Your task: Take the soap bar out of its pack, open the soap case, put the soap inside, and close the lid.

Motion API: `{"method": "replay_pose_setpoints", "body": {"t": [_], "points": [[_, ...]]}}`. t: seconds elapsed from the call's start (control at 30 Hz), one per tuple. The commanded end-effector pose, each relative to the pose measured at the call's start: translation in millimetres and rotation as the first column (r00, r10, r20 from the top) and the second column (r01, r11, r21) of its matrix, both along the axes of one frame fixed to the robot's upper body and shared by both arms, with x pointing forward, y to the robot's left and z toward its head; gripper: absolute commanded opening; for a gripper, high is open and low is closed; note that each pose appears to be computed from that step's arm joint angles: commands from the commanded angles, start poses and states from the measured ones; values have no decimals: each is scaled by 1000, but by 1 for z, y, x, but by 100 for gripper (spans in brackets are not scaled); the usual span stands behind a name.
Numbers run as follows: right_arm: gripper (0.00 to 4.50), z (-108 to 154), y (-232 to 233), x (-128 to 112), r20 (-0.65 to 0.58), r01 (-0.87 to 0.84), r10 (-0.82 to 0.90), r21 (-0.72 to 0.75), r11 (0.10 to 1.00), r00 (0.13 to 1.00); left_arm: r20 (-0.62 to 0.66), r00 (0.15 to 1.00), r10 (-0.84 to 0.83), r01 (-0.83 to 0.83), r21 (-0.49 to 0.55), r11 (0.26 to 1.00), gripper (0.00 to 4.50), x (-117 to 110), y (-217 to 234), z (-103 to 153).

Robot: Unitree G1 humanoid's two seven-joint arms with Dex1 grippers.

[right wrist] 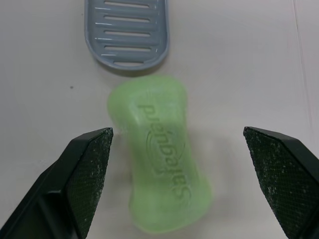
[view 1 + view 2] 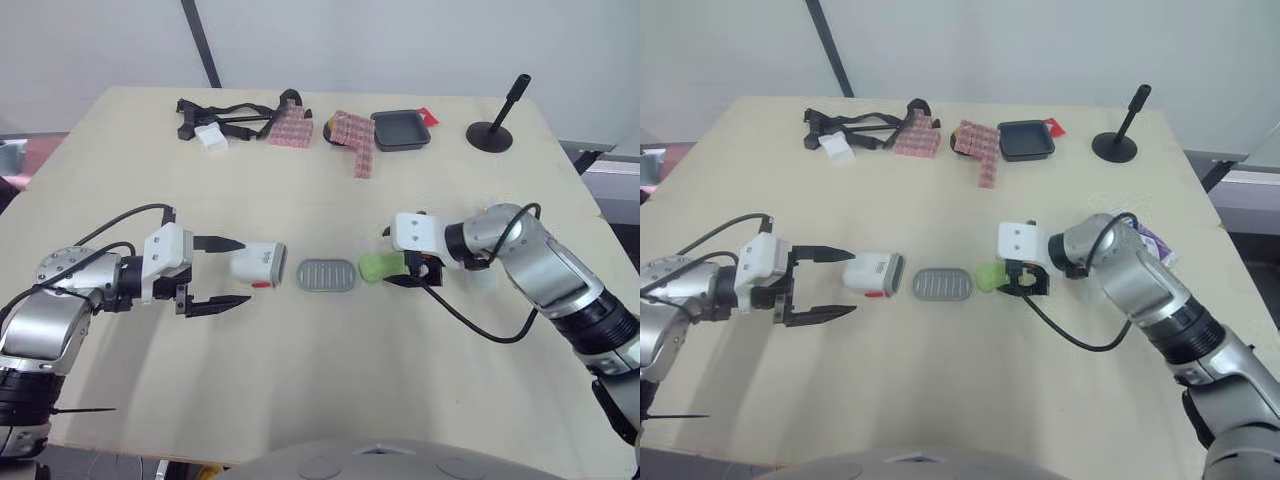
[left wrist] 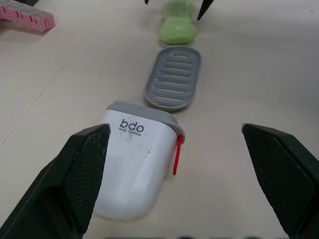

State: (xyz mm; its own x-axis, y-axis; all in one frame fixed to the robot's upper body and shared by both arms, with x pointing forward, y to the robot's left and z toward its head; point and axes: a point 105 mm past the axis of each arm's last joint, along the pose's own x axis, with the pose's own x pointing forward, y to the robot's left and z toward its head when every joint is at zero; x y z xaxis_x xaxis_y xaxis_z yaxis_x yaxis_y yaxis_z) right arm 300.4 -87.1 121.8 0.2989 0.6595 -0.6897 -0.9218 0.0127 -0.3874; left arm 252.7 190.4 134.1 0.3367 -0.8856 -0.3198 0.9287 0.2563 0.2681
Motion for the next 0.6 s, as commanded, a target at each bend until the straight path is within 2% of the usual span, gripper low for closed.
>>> {"method": "replay_pose_setpoints", "body": {"t": [0.03,0.3,0.6], "points": [[450,7,6,-3,37,-59,61,-53,997,997,51,999,14,-15,26,1000,449,0,6,6],[450,3,10,-5,31,-107,114,-172,979,993,37,999,16,-17,26,1000,449,-2,3,7],[450,-3,16,3,2,-70,72,-197,978,997,29,999,45,-45,1,999,449,-5,10,1]]}}
